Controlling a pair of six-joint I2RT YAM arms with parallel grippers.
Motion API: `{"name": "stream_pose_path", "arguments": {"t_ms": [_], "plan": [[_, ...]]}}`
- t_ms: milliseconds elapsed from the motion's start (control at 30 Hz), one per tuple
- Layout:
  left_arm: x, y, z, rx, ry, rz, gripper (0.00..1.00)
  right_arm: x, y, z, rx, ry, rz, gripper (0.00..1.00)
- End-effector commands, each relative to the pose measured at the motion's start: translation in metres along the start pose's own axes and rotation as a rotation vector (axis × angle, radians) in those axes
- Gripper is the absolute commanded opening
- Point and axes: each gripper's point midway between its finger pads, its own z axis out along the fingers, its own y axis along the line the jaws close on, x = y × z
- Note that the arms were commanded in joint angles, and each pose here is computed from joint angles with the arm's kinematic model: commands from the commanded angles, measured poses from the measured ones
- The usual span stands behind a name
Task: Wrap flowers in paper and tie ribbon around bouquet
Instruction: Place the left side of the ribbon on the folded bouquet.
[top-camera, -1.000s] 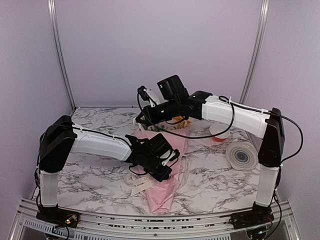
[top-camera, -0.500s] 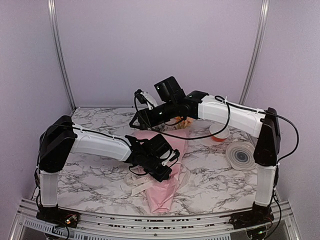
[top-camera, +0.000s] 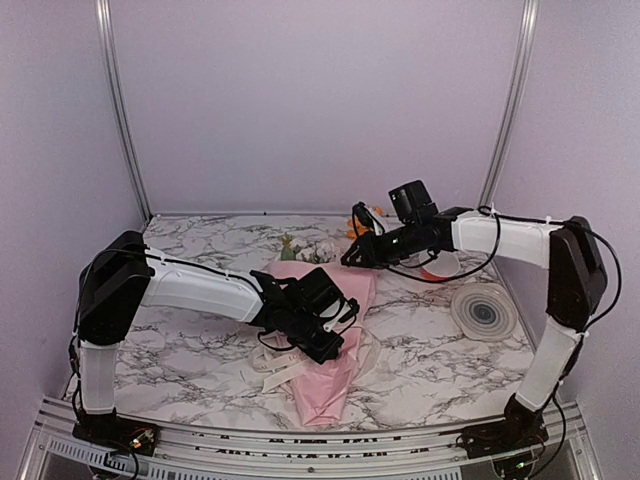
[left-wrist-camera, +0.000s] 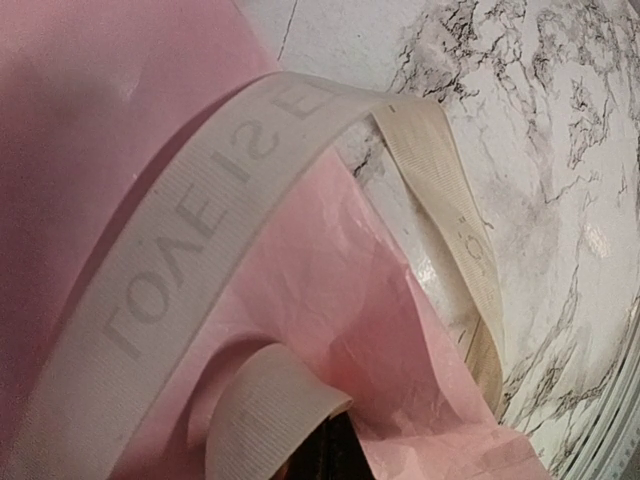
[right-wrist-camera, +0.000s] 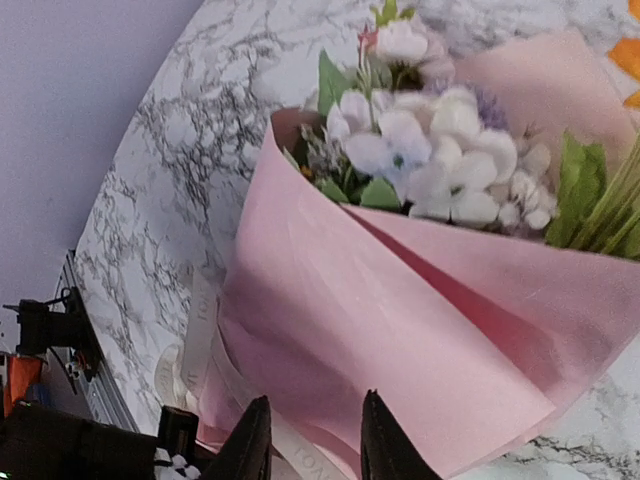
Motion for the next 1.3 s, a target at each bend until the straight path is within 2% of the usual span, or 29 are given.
{"name": "stream_pose_path", "arguments": {"t_ms": [0, 200, 333, 500, 633, 800, 1000, 1067, 1267], "plan": [[0.02, 0.007, 0.008, -0.019, 0.06, 0.005, 0.0, 0.032, -0.01, 0.028, -0.081, 0.09, 0.041, 0.27], [0.019, 0.007, 0.006, -0.021, 0.055, 0.005, 0.0, 0.061, -0.041, 0.045, -0.118, 0.127, 0.145, 0.19], [0.007, 0.001, -0.004, -0.007, 0.022, 0.025, 0.0, 0.088, -0.057, 0.056, -0.095, 0.183, 0.179, 0.17], [-0.051, -0.024, -0.06, 0.032, -0.153, 0.15, 0.0, 0.11, -0.073, 0.061, -0.042, 0.222, 0.198, 0.16], [-0.087, -0.028, -0.105, 0.007, -0.26, 0.24, 0.0, 0.115, -0.077, 0.062, -0.03, 0.234, 0.202, 0.16], [-0.106, 0.006, -0.122, -0.155, -0.272, 0.281, 0.0, 0.121, -0.08, 0.063, -0.024, 0.24, 0.206, 0.16], [-0.129, 0.064, -0.123, -0.421, -0.268, 0.298, 0.0, 0.124, -0.081, 0.063, -0.02, 0.244, 0.214, 0.16], [-0.138, 0.078, -0.117, -0.422, -0.274, 0.256, 0.0, 0.124, -0.082, 0.063, -0.016, 0.243, 0.214, 0.16], [-0.155, 0.08, -0.093, -0.319, -0.297, 0.183, 0.0, 0.126, -0.083, 0.062, -0.006, 0.243, 0.221, 0.16]]}}
